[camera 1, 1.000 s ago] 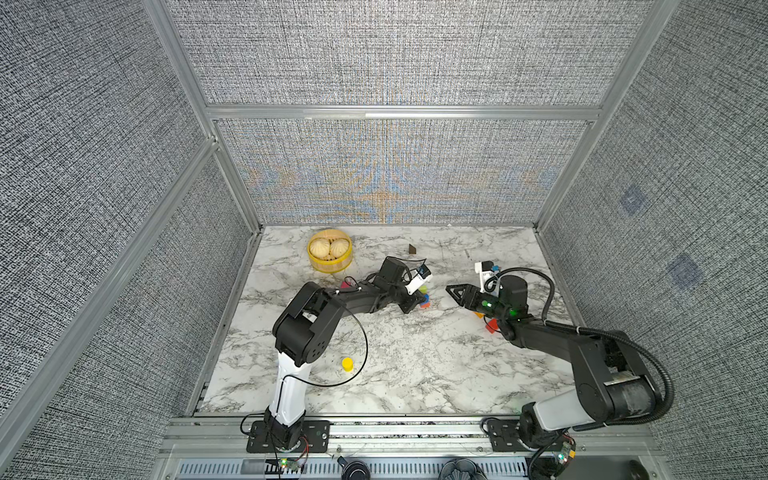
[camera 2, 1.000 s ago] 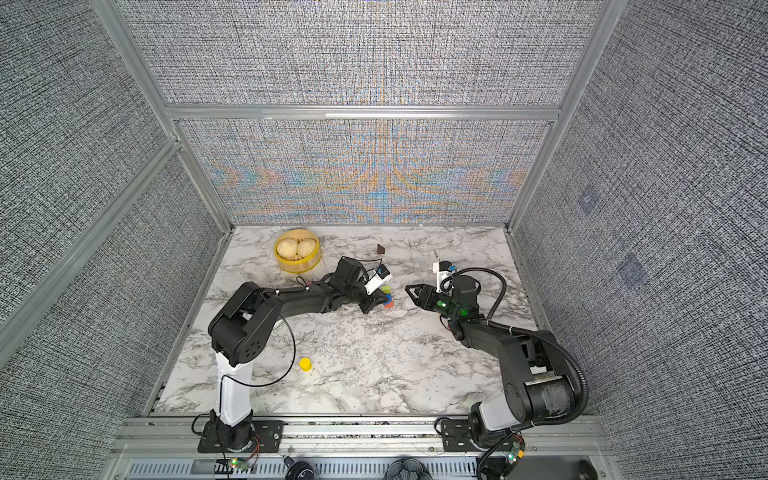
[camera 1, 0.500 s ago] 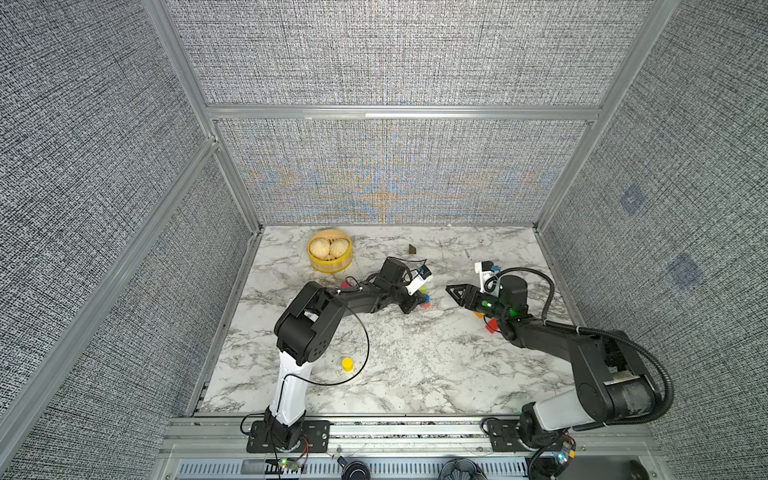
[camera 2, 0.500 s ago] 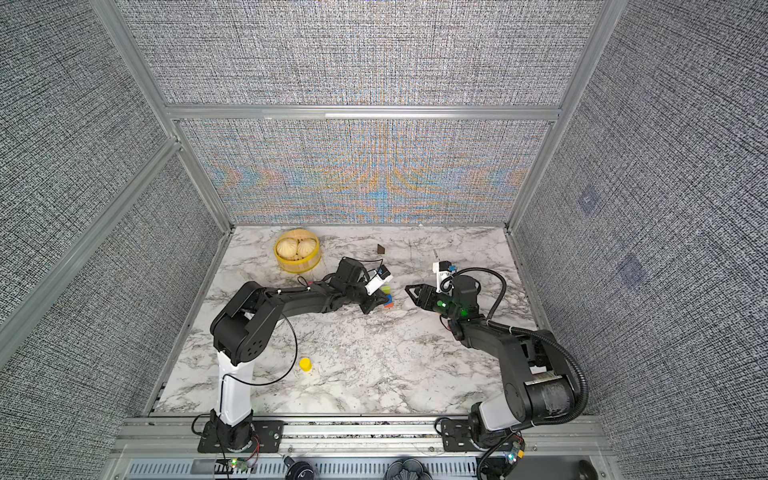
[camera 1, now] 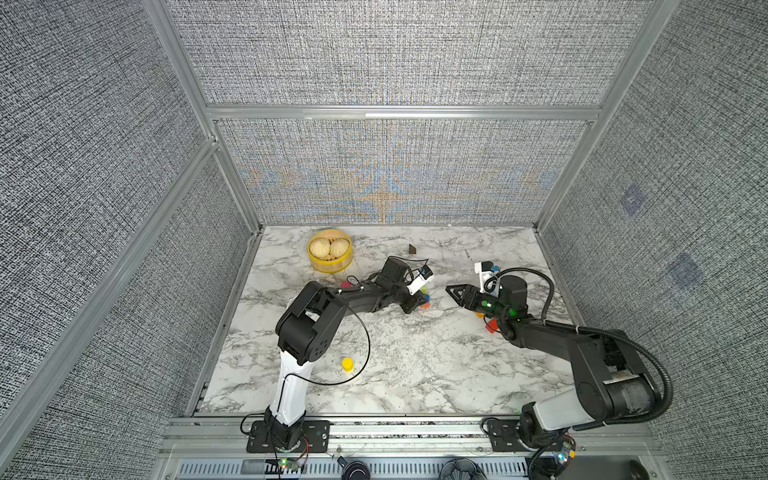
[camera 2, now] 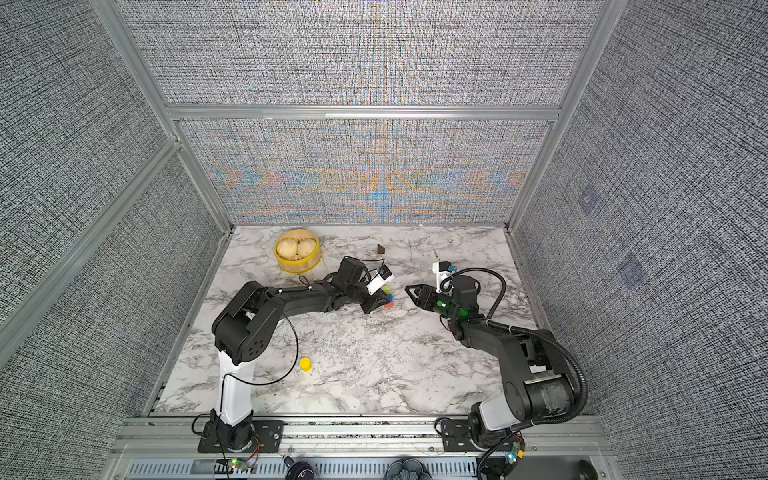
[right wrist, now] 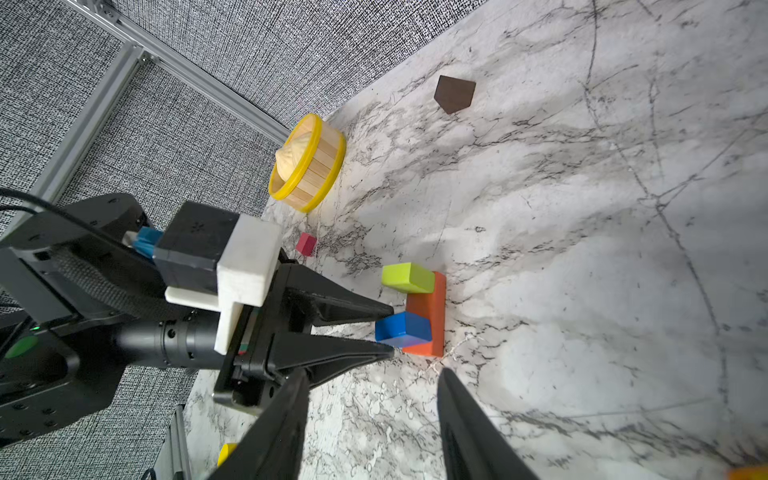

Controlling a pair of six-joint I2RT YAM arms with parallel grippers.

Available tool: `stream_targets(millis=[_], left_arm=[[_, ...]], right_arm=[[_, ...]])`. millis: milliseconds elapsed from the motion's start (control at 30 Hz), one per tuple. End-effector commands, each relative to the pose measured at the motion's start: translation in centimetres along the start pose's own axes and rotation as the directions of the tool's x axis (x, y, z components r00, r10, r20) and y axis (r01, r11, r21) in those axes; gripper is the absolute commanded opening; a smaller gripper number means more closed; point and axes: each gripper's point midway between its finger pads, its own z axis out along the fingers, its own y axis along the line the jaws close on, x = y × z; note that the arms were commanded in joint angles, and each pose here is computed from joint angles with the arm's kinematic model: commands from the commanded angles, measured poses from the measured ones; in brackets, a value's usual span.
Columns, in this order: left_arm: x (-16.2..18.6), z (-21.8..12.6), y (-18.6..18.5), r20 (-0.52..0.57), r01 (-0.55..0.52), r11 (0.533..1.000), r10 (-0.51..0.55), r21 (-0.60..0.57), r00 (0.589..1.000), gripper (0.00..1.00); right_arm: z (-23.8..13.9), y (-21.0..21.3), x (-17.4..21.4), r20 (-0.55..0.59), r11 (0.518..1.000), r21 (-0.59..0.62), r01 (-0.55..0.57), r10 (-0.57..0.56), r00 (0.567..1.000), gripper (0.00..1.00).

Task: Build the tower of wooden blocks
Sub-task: 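Lower the blue block beside the orange block and open the left gripper, then move the right gripper to the orange Supermarket block while the left arm withdraws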

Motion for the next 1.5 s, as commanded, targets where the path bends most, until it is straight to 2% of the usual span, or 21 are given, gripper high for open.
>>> stream_targets(millis=[0, 133, 233, 533, 600, 633, 667, 833, 900, 1000, 1133, 1200, 1300, 1367, 1467], left_arm=[[-0.3, -0.1, -0.4, 0.001, -0.015, 1.0, 0.015, 0.015, 1.0, 0.29], [-0.6, -0.5, -0.4, 0.002, -0.021, 1.0, 0.02, 0.01, 1.0, 0.33], [-0.8, -0.9, -0.4, -0.008, -0.029, 1.0, 0.029, -0.001, 1.0, 0.4], [-1.6, -2.3, -0.2, -0.014, -0.05, 0.998, 0.05, -0.036, 0.999, 0.53], [-3.2, -3.6, -0.4, 0.013, -0.062, 0.997, 0.063, -0.05, 0.998, 0.62], [-3.5, -4.0, -0.4, 0.02, -0.063, 0.997, 0.064, -0.054, 0.998, 0.77], [-3.8, -4.4, -0.5, 0.027, -0.064, 0.996, 0.066, -0.06, 0.997, 0.84], [-5.3, -6.3, 0.3, 0.06, -0.046, 0.988, 0.055, -0.148, 0.997, 0.96], [-5.7, -6.9, 0.9, 0.066, -0.028, 0.982, 0.041, -0.187, 0.997, 0.98], [-6.3, -7.9, 1.8, 0.087, 0.028, 0.967, -0.006, -0.252, 0.996, 0.99], [-5.9, -9.1, 3.5, 0.117, 0.142, 0.923, -0.107, -0.356, 0.987, 0.99], [-5.4, -9.6, 4.1, 0.14, 0.198, 0.897, -0.154, -0.395, 0.978, 0.99], [-4.5, -10.8, 5.4, 0.209, 0.306, 0.827, -0.232, -0.472, 0.95, 0.99], [-3.5, -12.0, 6.3, 0.269, 0.393, 0.755, -0.291, -0.525, 0.918, 0.99], [-2.1, -12.9, 6.8, 0.305, 0.444, 0.698, -0.324, -0.562, 0.896, 0.99]], right_arm=[[0.0, 0.5, -0.5, 0.017, 1.0, -0.019, 0.019, -0.019, 1.0, 0.53], [-0.1, 0.6, -0.4, 0.017, 1.0, -0.02, 0.019, -0.019, 1.0, 0.53], [-0.1, 0.6, -0.6, 0.02, 1.0, -0.016, 0.023, -0.023, 1.0, 0.53], [-1.8, -0.2, -1.9, -0.025, 0.983, 0.181, 0.032, -0.028, 0.999, 0.56], [-2.4, 0.1, -2.5, -0.042, 0.975, 0.218, 0.034, -0.025, 0.999, 0.57], [-2.6, 0.3, -2.8, -0.053, 0.971, 0.236, 0.04, -0.028, 0.998, 0.57], [-3.0, 0.3, -2.8, -0.073, 0.964, 0.261, 0.047, -0.029, 0.997, 0.57], [-3.9, 1.5, -3.2, -0.173, 0.954, 0.29, 0.071, -0.02, 0.985, 0.58], [-3.9, 2.8, -3.7, -0.216, 0.96, 0.267, 0.082, -0.023, 0.976, 0.58], [-4.6, 3.7, -4.3, -0.308, 0.945, 0.295, 0.144, -0.048, 0.95, 0.57], [-5.7, 2.9, -5.4, -0.391, 0.888, 0.384, 0.253, -0.092, 0.916, 0.58], [-5.7, 2.5, -5.2, -0.44, 0.87, 0.39, 0.301, -0.111, 0.891, 0.58], [-5.3, 1.8, -4.5, -0.506, 0.827, 0.384, 0.41, -0.183, 0.843, 0.57], [-4.8, 1.0, -3.5, -0.563, 0.789, 0.37, 0.49, -0.23, 0.794, 0.57], [-4.2, -0.8, -1.9, -0.663, 0.741, 0.35, 0.573, -0.236, 0.71, 0.56]])
